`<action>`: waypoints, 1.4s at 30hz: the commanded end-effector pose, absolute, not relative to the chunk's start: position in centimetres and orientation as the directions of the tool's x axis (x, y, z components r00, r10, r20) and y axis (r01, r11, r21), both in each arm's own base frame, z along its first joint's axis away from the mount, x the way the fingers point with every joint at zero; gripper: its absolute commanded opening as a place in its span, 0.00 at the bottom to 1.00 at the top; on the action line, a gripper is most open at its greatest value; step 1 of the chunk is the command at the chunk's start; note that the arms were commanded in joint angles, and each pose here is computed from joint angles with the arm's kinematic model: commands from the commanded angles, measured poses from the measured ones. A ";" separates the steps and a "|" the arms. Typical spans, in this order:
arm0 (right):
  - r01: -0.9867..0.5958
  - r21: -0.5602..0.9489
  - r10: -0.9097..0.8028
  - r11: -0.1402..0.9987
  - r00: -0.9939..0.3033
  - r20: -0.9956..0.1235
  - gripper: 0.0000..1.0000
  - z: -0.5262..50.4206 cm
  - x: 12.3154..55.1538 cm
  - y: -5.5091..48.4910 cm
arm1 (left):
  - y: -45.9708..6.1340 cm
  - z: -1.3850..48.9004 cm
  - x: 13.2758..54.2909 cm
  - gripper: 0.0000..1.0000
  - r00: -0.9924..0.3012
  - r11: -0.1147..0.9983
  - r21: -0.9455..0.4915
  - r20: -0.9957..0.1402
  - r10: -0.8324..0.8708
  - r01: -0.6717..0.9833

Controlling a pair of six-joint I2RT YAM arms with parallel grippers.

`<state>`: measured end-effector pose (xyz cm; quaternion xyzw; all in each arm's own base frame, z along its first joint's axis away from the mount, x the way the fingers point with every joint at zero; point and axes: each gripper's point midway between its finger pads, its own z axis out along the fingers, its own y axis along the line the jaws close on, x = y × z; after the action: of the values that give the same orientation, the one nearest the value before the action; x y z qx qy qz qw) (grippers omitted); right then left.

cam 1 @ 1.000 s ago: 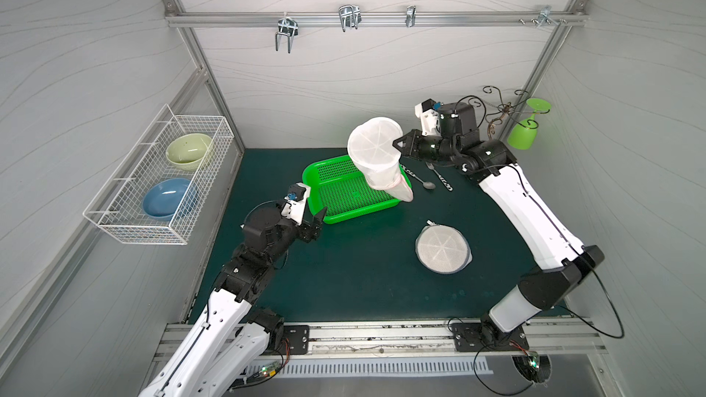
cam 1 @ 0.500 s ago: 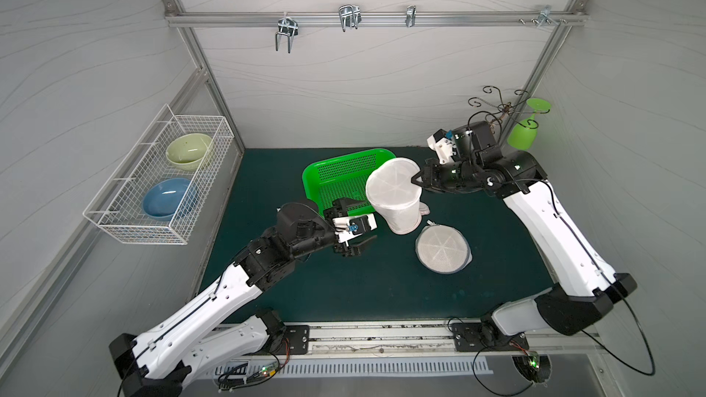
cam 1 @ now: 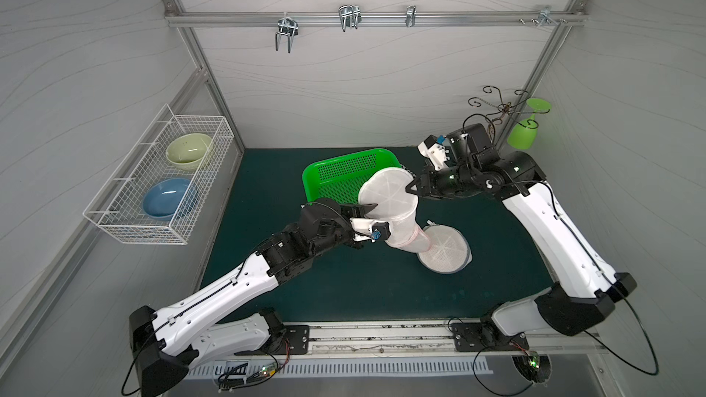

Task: Turn the laundry bag inside out
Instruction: Turn over the laundry bag.

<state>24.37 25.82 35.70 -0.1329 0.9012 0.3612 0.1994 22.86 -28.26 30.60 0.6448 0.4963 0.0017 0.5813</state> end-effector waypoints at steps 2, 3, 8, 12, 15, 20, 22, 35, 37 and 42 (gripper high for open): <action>-0.419 0.600 -0.123 0.681 -0.874 -0.470 0.00 36.5 23.7 26.1 | -28.5 34.4 22.8 0.21 0.554 0.204 0.782 -0.575 0.602 0.589; -0.421 0.598 -0.120 0.682 -0.871 -0.476 0.00 36.7 23.7 26.0 | -28.5 34.6 22.7 0.15 0.548 0.210 0.773 -0.586 0.597 0.599; -0.457 0.597 -0.117 0.660 -0.847 -0.518 0.05 38.1 23.5 26.0 | -28.2 35.0 22.8 0.00 0.462 0.278 0.699 -0.667 0.584 0.658; -0.538 0.537 -0.129 0.649 -0.774 -0.620 0.36 39.7 23.3 25.3 | -26.7 34.7 24.4 0.00 0.243 0.401 0.531 -0.779 0.578 0.747; -0.625 0.420 -0.147 0.658 -0.654 -0.742 0.53 40.7 23.3 23.9 | -25.0 34.1 25.4 0.00 0.031 0.494 0.337 -0.849 0.528 0.801; -0.861 0.120 -0.177 0.494 -0.235 -0.956 0.68 42.1 20.2 23.6 | -23.0 34.3 26.4 0.00 -0.178 0.613 0.123 -0.896 0.406 0.780; -0.908 -0.045 -0.178 0.417 -0.033 -0.984 0.75 41.6 18.6 23.8 | -22.7 34.3 26.4 0.00 -0.221 0.631 0.069 -0.902 0.370 0.773; -0.794 -0.493 -0.406 0.356 0.344 -0.847 0.82 29.9 21.8 26.1 | -22.8 36.3 24.8 0.00 -0.265 0.615 -0.048 -0.926 0.268 0.787; -0.777 -0.528 -0.433 0.342 0.369 -0.823 0.83 28.8 22.2 26.7 | -22.8 36.8 24.4 0.00 -0.264 0.606 -0.059 -0.930 0.254 0.793; -0.736 -0.573 -0.456 0.361 0.397 -0.797 0.85 27.8 23.6 28.3 | -23.0 37.8 24.0 0.00 -0.267 0.591 -0.092 -0.939 0.216 0.802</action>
<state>21.98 27.58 25.34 -0.5726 0.5707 0.1520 0.5687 24.45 -22.73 33.81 0.3521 0.7722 -0.2619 0.4595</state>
